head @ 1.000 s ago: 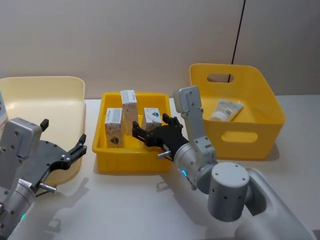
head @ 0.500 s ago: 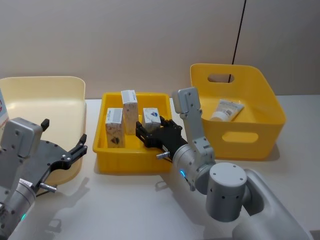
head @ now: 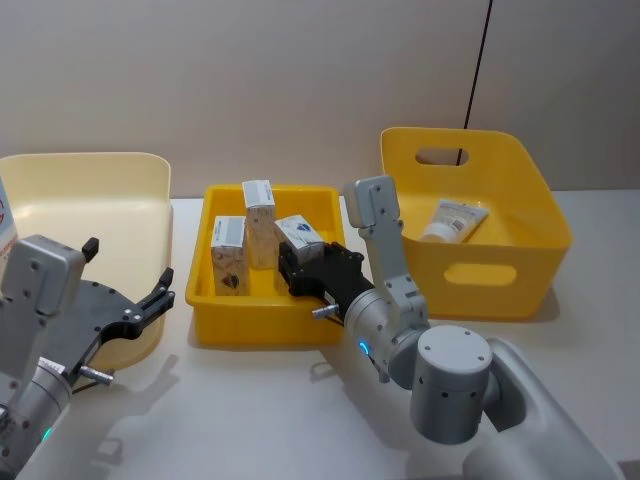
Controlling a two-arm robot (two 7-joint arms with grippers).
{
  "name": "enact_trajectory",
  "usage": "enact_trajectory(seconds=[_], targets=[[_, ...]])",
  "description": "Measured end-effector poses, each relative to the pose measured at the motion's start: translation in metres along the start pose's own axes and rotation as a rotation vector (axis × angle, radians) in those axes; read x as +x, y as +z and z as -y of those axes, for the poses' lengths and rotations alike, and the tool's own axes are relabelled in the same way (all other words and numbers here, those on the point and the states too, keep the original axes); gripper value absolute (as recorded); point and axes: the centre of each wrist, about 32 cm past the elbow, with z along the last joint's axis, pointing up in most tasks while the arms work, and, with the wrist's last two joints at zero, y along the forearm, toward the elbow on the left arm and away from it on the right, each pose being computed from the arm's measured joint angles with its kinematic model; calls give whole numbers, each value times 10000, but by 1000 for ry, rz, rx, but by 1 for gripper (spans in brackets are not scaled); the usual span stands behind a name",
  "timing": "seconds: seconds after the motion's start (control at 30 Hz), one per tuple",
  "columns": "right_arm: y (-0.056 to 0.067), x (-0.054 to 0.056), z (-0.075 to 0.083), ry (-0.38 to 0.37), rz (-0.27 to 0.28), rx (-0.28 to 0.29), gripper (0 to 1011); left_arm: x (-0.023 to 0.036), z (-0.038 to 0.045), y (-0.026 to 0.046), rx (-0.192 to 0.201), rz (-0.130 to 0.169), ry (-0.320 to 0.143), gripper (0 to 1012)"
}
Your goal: Bimanual collaborative sorting of washing and personal care products
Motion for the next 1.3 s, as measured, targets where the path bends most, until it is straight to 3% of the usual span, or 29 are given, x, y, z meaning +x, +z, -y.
enact_trajectory(seconds=[0.17, 0.5, 0.93, 1.3], targets=[[-1, 3, 0, 3, 1, 7, 433, 0, 0, 0, 0, 0, 0, 1003], [21, 46, 5, 31, 4, 90, 433, 0, 0, 0, 0, 0, 0, 1003], [188, 186, 45, 59, 12, 282, 433, 0, 0, 0, 0, 0, 0, 1003], [363, 388, 160, -11, 29, 428, 433, 0, 0, 0, 0, 0, 0, 1003]])
